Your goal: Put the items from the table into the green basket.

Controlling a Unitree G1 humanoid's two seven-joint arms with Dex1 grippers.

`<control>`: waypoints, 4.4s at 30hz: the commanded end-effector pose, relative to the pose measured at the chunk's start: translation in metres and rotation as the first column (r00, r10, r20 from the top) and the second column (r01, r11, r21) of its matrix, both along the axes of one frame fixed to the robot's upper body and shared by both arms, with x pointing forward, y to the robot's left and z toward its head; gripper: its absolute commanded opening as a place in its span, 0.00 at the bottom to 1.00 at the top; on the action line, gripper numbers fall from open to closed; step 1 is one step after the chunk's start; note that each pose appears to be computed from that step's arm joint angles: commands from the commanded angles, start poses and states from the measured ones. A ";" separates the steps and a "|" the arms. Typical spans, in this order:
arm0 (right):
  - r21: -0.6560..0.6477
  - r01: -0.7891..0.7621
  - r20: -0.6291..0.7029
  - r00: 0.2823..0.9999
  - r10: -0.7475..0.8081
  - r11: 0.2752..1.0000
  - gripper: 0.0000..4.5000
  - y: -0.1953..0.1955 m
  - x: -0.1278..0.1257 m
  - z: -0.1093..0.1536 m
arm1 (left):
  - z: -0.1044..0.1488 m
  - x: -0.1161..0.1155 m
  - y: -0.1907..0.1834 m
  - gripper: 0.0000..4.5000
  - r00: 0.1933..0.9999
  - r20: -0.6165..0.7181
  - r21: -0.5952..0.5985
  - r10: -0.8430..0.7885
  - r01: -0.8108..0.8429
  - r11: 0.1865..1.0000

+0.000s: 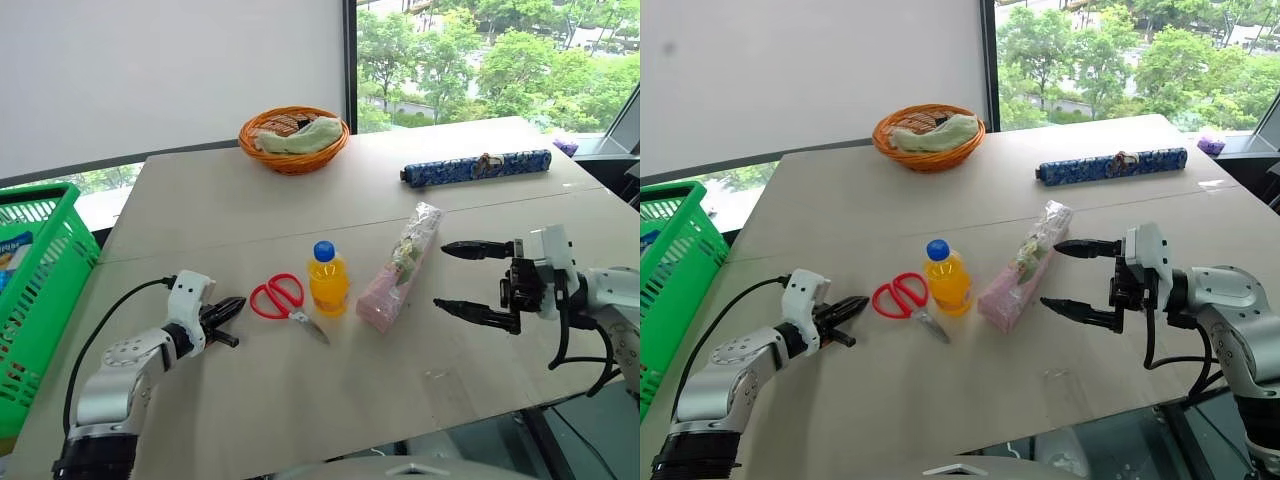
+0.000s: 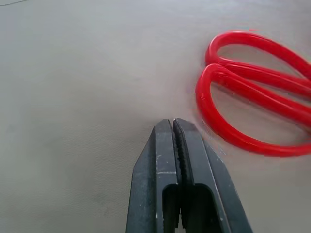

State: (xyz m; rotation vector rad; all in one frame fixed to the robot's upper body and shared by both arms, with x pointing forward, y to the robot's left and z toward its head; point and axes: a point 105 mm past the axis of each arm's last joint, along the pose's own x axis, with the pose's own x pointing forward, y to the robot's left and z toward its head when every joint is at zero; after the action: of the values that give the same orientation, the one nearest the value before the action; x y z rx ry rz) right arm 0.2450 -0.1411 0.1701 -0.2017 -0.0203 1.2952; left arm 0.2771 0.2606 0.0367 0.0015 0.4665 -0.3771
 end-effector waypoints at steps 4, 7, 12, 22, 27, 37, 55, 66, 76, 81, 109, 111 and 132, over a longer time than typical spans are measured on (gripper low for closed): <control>0.039 -0.002 0.078 0.997 -0.001 0.999 1.00 0.005 0.004 0.018 | 0.037 0.020 0.007 0.01 0.991 0.113 -0.157 0.077 -0.059 0.986; 0.042 0.003 0.086 0.996 -0.007 0.999 1.00 0.006 0.004 0.018 | 0.036 0.008 -0.005 0.12 0.997 0.073 -0.174 -0.035 0.047 0.984; 0.046 0.014 0.088 0.996 -0.018 0.999 1.00 0.005 0.004 0.018 | 0.038 0.005 -0.001 0.47 0.996 0.047 -0.105 -0.070 0.075 0.992; 0.048 0.026 0.098 0.995 -0.031 0.999 1.00 0.007 0.006 0.019 | 0.030 0.010 -0.019 0.47 0.976 -0.023 0.171 -0.216 0.216 0.961; 0.046 0.037 0.096 0.994 -0.041 0.998 1.00 0.004 0.004 0.018 | 0.033 0.010 -0.030 0.47 0.974 -0.032 0.153 -0.223 0.225 0.962; 0.048 0.044 0.105 0.993 -0.049 0.998 1.00 0.005 0.005 0.019 | 0.019 0.004 0.005 0.47 0.973 -0.208 0.331 -0.096 0.162 0.930; 0.049 0.044 0.111 0.993 -0.050 0.998 1.00 0.008 0.004 0.018 | 0.010 0.014 0.001 0.02 0.978 -0.199 0.303 -0.054 0.114 0.946; 0.089 0.054 0.125 0.990 -0.065 0.995 1.00 0.007 0.010 0.027 | 0.068 0.080 0.014 0.02 0.983 0.101 0.204 0.153 -0.171 0.964; 0.204 0.454 0.192 0.850 -0.491 0.867 1.00 -0.019 0.081 0.051 | 0.164 0.189 0.001 0.02 0.791 0.418 0.014 0.446 -0.496 0.868; 0.214 0.522 0.210 0.801 -0.561 0.825 1.00 -0.022 0.088 0.054 | 0.190 0.202 -0.016 0.31 0.744 0.486 -0.004 0.459 -0.523 0.852; 0.028 0.214 0.002 0.977 -0.214 0.976 1.00 -0.009 0.029 0.000 | 0.132 0.039 0.008 0.49 0.793 0.217 0.101 -0.569 0.562 0.821; 0.015 0.127 -0.050 0.991 -0.126 0.992 1.00 -0.006 0.018 -0.002 | 0.123 0.018 -0.005 0.49 0.744 0.174 0.049 -0.645 0.647 0.761; 0.067 0.033 -0.057 0.998 -0.029 0.997 1.00 0.010 0.004 0.017 | 0.069 0.005 -0.083 0.49 0.690 0.280 0.024 -0.667 0.689 0.724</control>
State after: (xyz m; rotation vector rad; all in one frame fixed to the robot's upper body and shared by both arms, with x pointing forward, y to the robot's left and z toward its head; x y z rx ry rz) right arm 0.2508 -0.1320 0.1724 -0.0804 0.0406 1.2610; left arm 0.2787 0.1787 0.0946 0.1220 0.2023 -1.1235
